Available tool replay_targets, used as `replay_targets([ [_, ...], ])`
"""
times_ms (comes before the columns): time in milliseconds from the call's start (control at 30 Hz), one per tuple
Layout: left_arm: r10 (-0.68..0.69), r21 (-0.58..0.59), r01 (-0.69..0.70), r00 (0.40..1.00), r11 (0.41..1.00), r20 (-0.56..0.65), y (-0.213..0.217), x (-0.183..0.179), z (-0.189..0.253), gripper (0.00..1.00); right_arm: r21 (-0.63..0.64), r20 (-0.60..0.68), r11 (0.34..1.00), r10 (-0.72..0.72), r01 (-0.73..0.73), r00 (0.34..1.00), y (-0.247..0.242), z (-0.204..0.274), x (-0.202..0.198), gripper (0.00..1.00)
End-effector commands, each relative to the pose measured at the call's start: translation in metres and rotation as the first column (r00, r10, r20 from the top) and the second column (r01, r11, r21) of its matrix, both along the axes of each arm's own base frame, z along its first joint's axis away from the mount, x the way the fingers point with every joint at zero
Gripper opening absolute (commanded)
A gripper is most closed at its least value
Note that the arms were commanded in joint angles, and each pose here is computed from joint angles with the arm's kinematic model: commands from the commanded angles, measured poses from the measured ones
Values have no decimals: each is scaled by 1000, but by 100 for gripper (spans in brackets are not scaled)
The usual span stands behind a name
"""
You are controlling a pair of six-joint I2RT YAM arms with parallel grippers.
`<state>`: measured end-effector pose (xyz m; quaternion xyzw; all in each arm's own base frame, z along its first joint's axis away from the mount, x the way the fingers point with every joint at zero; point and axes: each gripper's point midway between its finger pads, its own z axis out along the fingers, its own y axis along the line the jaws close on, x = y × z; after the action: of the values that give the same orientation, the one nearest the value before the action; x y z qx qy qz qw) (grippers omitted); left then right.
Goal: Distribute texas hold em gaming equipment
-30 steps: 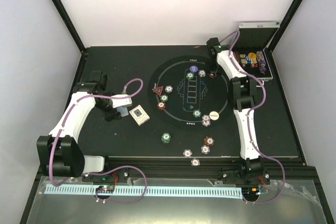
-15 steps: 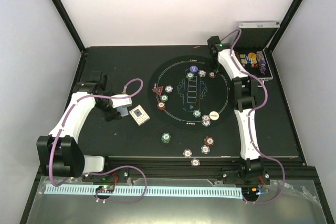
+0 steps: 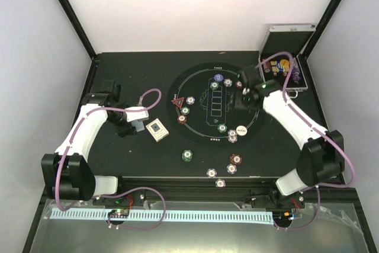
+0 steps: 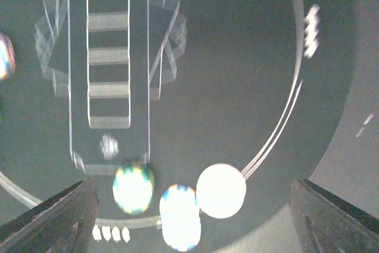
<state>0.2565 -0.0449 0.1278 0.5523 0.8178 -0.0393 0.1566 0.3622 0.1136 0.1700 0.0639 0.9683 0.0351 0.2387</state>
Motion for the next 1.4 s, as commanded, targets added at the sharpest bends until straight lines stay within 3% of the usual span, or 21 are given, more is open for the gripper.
replay_targets([
  [0,4,-16,-3,999,1000,50,-1,7,15,2,8,-98,999,45,-44,994,23,-51,-68,93],
  [167,-1,-22,3,997,1000,80,-2,5,22,2,78,-161,996,62,-50,985,34,-84,-130,95],
  [433,-3,-20,4,997,1000,83,-2,5,23,2,92,-250,993,93,-72,964,41,-124,-178,96],
  [800,-7,-11,8,996,1000,91,-1,6,24,1,-4,-327,996,86,-93,941,32,-155,-195,91],
  [1367,-12,-15,14,996,1000,90,-2,8,23,1,-82,-339,988,94,-129,936,33,-153,-197,65],
])
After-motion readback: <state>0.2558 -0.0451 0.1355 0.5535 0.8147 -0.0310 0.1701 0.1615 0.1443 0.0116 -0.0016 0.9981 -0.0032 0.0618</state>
